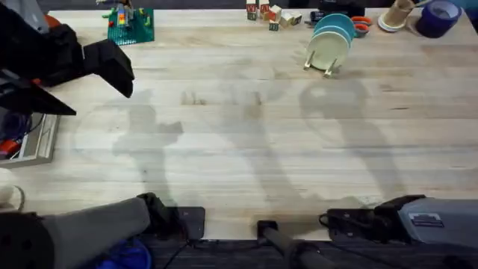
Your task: Pick up the plates from the table one by one and place each into a slot on the dish rack.
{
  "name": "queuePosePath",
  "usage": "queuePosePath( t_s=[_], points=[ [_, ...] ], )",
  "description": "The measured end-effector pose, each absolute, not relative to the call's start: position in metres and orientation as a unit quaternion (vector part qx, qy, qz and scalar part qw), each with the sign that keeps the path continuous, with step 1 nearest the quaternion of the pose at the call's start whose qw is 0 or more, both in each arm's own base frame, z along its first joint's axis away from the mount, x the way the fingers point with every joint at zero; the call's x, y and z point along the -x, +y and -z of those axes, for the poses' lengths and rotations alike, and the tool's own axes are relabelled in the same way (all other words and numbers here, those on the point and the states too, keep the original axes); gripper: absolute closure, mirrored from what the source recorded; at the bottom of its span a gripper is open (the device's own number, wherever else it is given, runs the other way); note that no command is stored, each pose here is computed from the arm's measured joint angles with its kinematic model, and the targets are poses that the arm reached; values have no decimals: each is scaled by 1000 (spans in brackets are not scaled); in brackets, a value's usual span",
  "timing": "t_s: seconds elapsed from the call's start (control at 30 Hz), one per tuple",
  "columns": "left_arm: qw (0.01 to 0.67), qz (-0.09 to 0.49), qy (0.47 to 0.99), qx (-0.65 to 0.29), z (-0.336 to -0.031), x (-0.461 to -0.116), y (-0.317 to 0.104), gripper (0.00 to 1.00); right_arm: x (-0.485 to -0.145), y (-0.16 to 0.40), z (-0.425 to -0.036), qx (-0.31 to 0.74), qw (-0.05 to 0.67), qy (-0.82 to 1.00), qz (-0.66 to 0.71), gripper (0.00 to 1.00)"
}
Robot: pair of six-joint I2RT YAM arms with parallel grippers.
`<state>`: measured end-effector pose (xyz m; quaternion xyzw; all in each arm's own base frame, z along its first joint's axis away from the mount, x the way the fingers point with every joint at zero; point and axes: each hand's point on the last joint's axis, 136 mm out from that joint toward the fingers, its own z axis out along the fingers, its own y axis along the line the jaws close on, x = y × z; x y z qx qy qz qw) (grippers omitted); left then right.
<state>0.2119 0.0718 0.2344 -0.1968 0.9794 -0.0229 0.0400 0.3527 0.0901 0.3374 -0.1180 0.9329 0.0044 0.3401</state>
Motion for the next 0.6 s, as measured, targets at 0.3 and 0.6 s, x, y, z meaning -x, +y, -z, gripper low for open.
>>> queuePosePath(
  t_s=[0.3, 0.6],
  points=[
    [40, 23, 979, 197, -234, -212, 72, 6, -360, 111, -344, 102, 368, 924, -7, 8],
    [40, 23, 979, 197, -234, -212, 72, 5, -366, 109, -345, 81, 375, 924, -7, 7]
  ],
)
